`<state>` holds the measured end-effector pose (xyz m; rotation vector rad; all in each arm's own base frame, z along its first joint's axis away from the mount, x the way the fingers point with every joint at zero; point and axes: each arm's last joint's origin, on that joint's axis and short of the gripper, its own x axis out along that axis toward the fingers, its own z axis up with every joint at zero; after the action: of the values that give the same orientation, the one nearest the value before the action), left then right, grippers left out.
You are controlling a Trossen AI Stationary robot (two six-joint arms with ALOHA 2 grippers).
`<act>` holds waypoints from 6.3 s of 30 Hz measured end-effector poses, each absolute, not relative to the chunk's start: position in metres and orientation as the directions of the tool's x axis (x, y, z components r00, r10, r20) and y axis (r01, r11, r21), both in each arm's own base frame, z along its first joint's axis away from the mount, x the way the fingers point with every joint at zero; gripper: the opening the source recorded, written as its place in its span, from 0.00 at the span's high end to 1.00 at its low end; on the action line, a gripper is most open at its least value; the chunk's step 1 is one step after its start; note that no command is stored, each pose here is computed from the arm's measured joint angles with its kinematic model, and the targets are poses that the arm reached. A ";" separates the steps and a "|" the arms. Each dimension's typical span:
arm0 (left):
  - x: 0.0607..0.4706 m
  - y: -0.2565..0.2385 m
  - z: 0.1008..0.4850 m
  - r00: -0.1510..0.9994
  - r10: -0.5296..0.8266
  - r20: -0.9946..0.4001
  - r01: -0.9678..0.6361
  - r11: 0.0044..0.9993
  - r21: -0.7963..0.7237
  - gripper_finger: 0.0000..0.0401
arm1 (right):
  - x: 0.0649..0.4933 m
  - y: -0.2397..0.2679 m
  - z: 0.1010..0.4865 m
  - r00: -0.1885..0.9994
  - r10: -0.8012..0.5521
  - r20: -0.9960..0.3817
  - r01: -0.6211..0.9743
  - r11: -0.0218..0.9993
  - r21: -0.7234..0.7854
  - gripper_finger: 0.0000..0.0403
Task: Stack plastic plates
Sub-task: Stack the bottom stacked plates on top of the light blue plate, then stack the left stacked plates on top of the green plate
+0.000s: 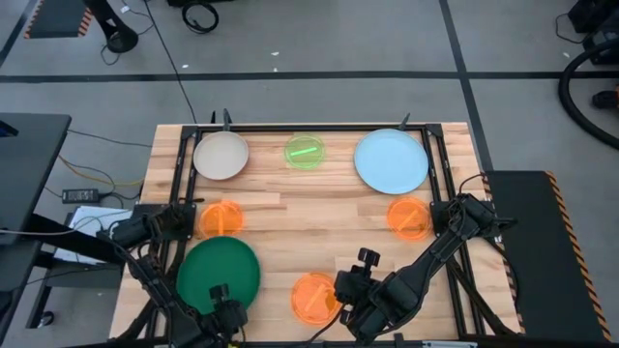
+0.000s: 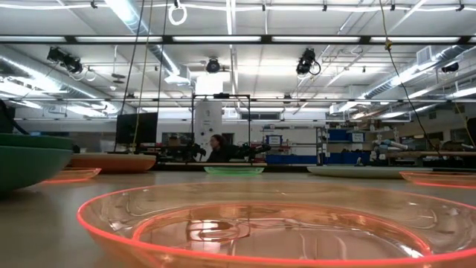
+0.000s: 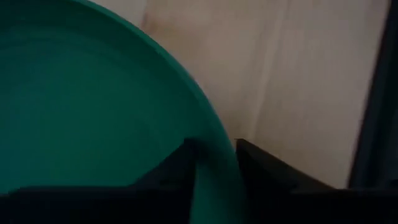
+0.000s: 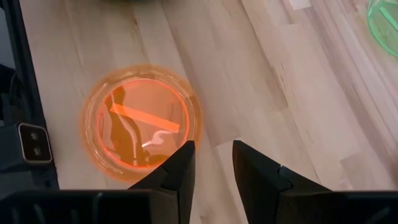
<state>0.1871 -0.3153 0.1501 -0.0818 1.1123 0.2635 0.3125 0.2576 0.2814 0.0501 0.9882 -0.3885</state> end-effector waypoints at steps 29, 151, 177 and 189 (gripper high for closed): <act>0.299 -0.267 0.308 0.571 0.158 -0.806 0.203 0.923 0.325 0.93 | 0.287 0.288 0.297 0.632 -0.249 -0.734 0.131 0.968 -0.215 0.69; 0.183 0.168 0.198 0.497 0.540 -0.679 -0.675 0.732 0.088 0.63 | 0.238 -0.047 0.163 -0.086 -0.519 -0.850 0.384 0.770 -0.509 0.58; 0.181 0.124 0.194 0.331 0.483 -0.811 -0.729 0.677 0.105 0.61 | 0.215 -0.017 0.237 0.214 -0.516 -0.829 0.507 0.784 -0.357 0.37; 0.180 0.134 0.192 0.336 0.487 -0.806 -0.771 0.634 0.062 0.33 | 0.216 -0.006 0.255 0.387 -0.531 -0.754 0.490 0.811 -0.320 0.36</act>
<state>0.1796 0.1339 0.1925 -0.3610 0.9032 0.8435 0.2160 -0.0063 0.2553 -0.0474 0.9768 -0.6502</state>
